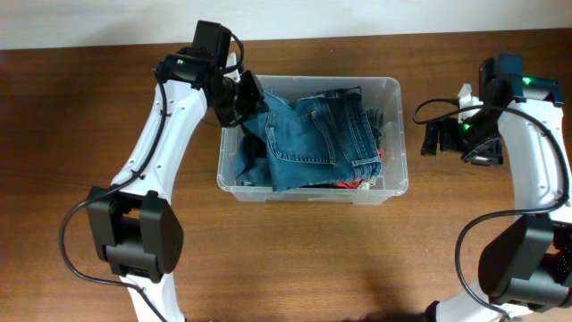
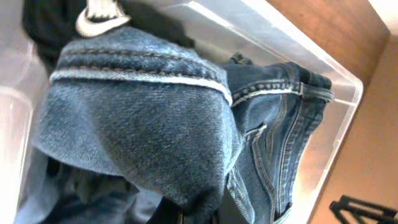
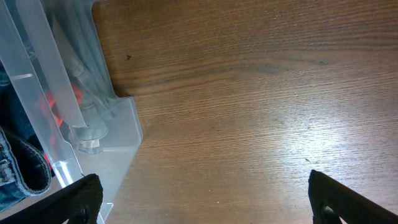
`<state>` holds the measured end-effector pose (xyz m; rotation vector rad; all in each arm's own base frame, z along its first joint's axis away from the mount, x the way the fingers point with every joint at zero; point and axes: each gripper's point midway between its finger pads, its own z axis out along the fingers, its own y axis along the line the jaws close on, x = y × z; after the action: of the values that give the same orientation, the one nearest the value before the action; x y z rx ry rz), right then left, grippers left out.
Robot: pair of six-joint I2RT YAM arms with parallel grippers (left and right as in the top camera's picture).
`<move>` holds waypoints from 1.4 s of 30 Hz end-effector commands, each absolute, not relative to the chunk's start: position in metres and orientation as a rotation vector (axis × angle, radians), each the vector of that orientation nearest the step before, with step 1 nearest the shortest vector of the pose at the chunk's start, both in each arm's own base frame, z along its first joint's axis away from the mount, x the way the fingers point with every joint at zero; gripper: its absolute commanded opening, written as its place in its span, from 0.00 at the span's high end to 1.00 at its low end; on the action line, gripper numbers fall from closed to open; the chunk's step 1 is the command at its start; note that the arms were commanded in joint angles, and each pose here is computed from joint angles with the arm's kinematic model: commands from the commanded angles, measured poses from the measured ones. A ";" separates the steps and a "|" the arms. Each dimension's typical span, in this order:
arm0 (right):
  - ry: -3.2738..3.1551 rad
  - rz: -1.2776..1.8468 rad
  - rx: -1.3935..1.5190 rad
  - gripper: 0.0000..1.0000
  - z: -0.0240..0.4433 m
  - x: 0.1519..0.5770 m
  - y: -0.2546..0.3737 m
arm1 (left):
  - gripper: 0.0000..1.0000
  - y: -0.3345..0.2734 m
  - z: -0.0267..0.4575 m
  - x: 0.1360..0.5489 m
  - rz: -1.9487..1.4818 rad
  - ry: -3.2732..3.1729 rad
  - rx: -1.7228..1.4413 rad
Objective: Pack container
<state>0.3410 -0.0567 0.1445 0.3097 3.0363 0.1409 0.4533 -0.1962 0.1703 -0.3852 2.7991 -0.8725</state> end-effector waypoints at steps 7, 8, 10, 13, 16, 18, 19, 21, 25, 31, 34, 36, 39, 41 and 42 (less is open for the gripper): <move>3.004 0.121 0.298 0.02 0.155 0.344 -0.057 | 1.00 -0.197 0.159 0.456 -0.474 2.727 0.243; 3.004 0.121 0.298 0.02 0.155 0.344 -0.057 | 0.99 -0.186 0.154 0.457 -0.336 2.738 0.226; 3.004 0.121 0.298 0.02 0.155 0.344 -0.057 | 0.99 -0.170 0.150 0.457 -0.133 2.745 0.203; 3.004 0.121 0.298 0.02 0.155 0.344 -0.057 | 0.99 -0.152 0.148 0.449 0.090 2.755 0.107; 3.004 0.121 0.298 0.02 0.155 0.344 -0.057 | 0.97 -0.150 0.144 0.434 0.116 2.808 -0.005; 3.004 0.121 0.298 0.02 0.155 0.344 -0.057 | 0.81 -0.147 0.141 0.423 0.130 2.849 -0.074; 3.004 0.121 0.298 0.01 0.155 0.344 -0.057 | 0.68 -0.145 0.139 0.418 0.143 2.870 -0.093; 3.004 0.121 0.298 0.02 0.155 0.344 -0.057 | 0.47 -0.143 0.142 0.415 0.149 2.876 -0.092; 3.004 0.121 0.298 0.02 0.155 0.344 -0.057 | 0.13 -0.147 0.177 0.426 0.105 2.809 -0.102; 3.004 0.121 0.298 0.02 0.155 0.344 -0.057 | 0.11 -0.186 0.236 0.407 -0.158 2.803 -0.025; 3.004 0.121 0.298 0.02 0.155 0.344 -0.057 | 0.29 -0.199 0.230 0.395 -0.145 2.835 0.031; 3.004 0.121 0.298 0.02 0.155 0.344 -0.057 | 0.58 -0.204 0.225 0.389 -0.130 2.863 0.055; 3.004 0.121 0.298 0.02 0.155 0.344 -0.057 | 0.99 -0.208 0.211 0.384 -0.098 2.911 0.078; 3.004 0.121 0.298 0.02 0.155 0.344 -0.057 | 1.00 -0.211 0.196 0.378 -0.067 2.964 0.098; 3.004 0.121 0.298 0.02 0.155 0.344 -0.057 | 0.99 -0.211 0.184 0.374 -0.032 3.008 0.111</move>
<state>0.3411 -0.0567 0.1445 0.3091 3.0360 0.1408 0.3784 -0.2061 0.2188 0.0859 2.8993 -0.0942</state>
